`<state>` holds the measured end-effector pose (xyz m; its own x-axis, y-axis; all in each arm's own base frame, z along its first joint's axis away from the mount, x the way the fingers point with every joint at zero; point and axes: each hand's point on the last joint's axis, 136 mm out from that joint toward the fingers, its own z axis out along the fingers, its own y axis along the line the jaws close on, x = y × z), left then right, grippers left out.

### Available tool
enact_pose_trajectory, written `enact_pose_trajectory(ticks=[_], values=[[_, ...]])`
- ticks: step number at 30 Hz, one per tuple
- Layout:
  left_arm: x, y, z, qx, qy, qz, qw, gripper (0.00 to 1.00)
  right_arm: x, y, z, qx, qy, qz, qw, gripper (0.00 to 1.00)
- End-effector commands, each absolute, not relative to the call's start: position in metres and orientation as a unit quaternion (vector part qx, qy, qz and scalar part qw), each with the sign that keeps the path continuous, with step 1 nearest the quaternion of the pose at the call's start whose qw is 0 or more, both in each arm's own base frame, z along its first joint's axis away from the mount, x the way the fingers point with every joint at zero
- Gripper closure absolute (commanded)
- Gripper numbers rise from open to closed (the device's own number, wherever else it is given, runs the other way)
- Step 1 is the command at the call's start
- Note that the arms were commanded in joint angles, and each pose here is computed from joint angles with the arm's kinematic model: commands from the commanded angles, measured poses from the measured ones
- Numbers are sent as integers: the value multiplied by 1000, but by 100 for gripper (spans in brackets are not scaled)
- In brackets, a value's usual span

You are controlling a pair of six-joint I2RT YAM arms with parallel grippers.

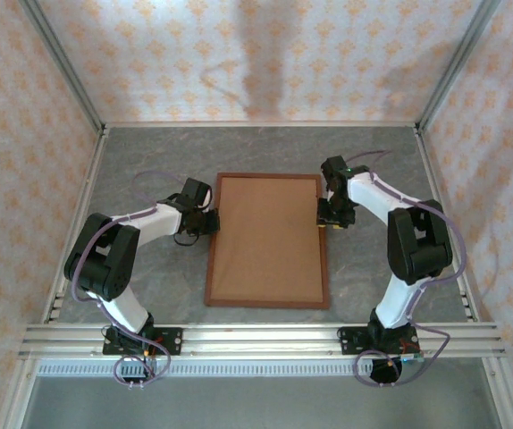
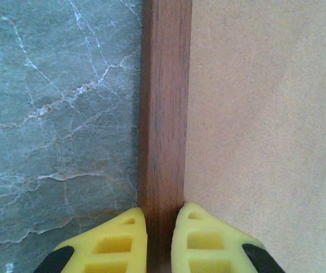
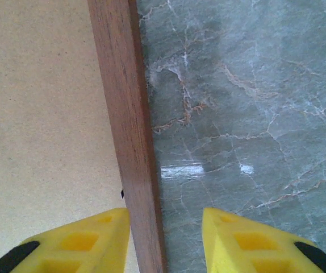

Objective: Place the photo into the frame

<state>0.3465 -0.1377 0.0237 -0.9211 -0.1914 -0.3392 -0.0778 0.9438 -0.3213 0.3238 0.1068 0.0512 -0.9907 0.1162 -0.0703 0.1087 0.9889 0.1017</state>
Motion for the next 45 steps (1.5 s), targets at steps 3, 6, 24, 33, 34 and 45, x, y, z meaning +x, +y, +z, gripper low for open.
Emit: enact_pose_trajectory(ticks=[3,6,24,33,34,45], values=[[323,-126,10,-71,979,-120,145,88,320,106,36,57,997,43,16,63],[322,-126,9,-72,980,-121,144,88,323,107,33,56,997,44,15,64],[323,-127,7,-71,980,-123,141,88,323,127,29,50,996,74,8,63],[322,-128,6,-70,980,-124,140,88,320,126,20,50,997,60,0,63],[323,-128,6,-70,980,-124,140,88,320,127,20,49,997,60,0,63],[324,-129,7,-71,979,-126,140,89,317,140,5,32,998,45,-7,63]])
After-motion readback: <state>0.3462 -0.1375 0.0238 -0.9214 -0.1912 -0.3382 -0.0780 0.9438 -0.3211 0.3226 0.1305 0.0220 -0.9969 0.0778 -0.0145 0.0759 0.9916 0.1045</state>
